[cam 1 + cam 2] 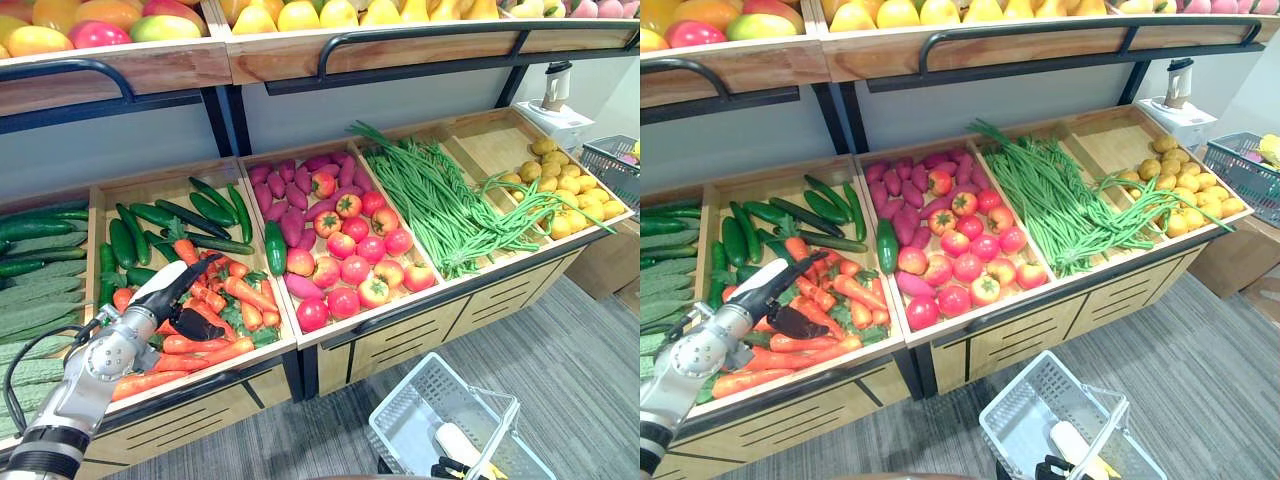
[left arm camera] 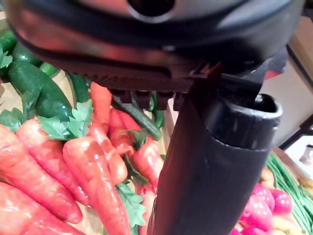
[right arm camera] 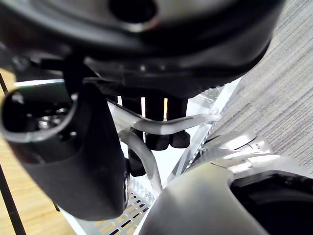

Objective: Pick vegetable in the basket

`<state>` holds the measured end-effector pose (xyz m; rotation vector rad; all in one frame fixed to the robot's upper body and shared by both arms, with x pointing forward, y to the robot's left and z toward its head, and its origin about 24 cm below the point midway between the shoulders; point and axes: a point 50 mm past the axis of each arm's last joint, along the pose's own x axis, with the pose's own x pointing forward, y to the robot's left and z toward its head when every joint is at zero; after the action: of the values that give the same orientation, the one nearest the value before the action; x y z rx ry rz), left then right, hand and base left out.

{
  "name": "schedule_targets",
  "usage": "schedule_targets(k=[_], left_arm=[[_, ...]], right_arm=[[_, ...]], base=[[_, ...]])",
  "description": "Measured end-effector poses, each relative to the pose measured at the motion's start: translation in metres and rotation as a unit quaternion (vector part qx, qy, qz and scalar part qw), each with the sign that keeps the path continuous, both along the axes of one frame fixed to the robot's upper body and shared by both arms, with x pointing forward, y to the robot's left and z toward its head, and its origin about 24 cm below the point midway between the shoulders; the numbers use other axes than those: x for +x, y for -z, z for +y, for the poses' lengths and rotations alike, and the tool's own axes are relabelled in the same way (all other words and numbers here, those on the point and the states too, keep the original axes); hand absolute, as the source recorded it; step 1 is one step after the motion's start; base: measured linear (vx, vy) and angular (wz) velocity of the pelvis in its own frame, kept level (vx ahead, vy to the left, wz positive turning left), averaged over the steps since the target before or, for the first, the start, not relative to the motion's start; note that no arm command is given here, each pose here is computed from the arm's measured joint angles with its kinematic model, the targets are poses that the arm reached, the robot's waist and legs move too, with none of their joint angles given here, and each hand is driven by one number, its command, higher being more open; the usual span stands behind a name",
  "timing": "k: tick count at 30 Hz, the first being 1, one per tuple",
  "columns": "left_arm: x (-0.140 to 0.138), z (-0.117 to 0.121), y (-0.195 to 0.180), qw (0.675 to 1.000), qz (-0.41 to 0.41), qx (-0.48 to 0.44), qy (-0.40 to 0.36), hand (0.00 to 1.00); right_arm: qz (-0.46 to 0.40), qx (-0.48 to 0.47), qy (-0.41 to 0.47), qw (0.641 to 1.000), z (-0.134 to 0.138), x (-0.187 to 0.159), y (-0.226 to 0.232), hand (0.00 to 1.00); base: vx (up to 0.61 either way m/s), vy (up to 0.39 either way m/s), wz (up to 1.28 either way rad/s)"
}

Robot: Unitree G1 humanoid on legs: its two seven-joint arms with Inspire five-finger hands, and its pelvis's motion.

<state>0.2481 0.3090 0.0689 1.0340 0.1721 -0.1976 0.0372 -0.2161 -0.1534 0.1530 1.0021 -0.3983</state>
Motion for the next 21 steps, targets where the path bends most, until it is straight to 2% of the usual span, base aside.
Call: schedule_targets(k=[12, 21], left_arm=[[-0.002, -0.015, 0.015, 0.997, 0.027, 0.048, 0.050, 1.00], [-0.005, -0.014, 0.022, 0.991, 0.047, 0.105, 0.072, 1.00]], right_arm=[[-0.003, 0.000, -0.021, 1.000, 0.001, 0.002, 0.000, 0.00], [-0.011, 0.002, -0.025, 1.000, 0.002, 0.003, -0.002, 0.00]], base=[[-0.02, -0.014, -0.06], [0.00, -0.015, -0.10]])
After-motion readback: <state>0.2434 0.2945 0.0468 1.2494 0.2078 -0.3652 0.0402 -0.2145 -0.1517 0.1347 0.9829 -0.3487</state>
